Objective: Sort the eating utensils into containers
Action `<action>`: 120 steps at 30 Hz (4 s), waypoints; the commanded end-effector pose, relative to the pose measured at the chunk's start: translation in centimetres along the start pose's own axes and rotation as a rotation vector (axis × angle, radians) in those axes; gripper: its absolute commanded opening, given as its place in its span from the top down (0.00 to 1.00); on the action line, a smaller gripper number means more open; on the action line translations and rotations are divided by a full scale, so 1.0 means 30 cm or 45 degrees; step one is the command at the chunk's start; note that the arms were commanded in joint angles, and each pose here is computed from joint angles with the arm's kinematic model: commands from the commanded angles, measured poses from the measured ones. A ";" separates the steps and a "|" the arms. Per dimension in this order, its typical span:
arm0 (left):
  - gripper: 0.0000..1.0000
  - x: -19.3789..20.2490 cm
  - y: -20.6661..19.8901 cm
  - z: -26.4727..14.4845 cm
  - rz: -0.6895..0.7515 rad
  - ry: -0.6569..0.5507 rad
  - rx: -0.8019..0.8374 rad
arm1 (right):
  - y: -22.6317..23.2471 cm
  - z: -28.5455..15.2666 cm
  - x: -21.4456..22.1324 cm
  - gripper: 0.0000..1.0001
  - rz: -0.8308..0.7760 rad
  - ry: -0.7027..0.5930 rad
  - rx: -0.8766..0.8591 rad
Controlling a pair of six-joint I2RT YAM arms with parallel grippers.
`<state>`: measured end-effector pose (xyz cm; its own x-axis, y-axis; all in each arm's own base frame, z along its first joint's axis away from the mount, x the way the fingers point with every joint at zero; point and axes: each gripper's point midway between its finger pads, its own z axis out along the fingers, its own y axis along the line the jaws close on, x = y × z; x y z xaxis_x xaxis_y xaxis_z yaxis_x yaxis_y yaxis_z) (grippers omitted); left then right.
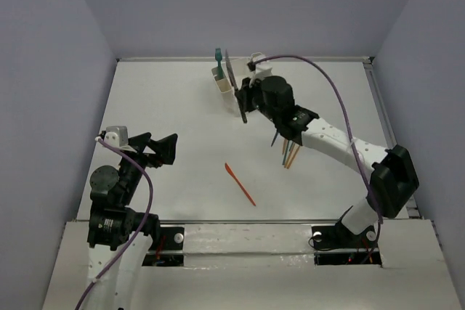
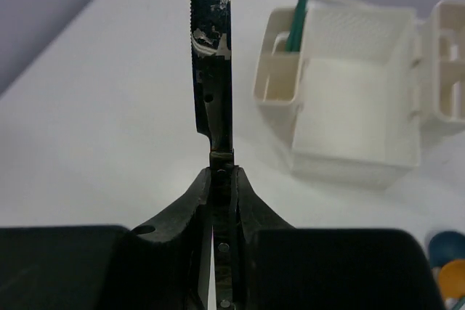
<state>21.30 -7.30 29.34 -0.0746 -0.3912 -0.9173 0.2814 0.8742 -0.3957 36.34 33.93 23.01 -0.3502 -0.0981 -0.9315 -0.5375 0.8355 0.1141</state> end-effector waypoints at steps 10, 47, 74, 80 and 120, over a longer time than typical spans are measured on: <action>0.01 -0.014 -0.004 0.020 0.006 -0.019 0.014 | -0.535 0.139 -0.637 1.00 0.140 -0.920 0.325; 0.01 0.004 0.007 0.036 0.001 0.017 -0.002 | -0.761 0.500 -0.404 0.99 0.029 -0.806 0.330; 0.01 -0.014 0.014 0.028 0.011 -0.017 -0.004 | -0.294 -0.005 -0.099 0.33 0.259 -0.080 0.001; 0.01 -0.018 0.001 0.021 0.017 -0.027 0.022 | -0.046 -0.153 0.292 0.34 0.174 0.358 -0.045; 0.01 -0.027 -0.023 0.007 0.020 -0.048 0.068 | 0.233 -0.146 0.919 0.81 -0.092 0.909 0.077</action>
<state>21.39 -7.50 29.26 -0.0803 -0.3873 -0.9184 0.3015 0.8688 -0.3928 19.66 33.81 1.99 -0.7319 -0.4680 -0.4953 -0.5481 0.8362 0.0199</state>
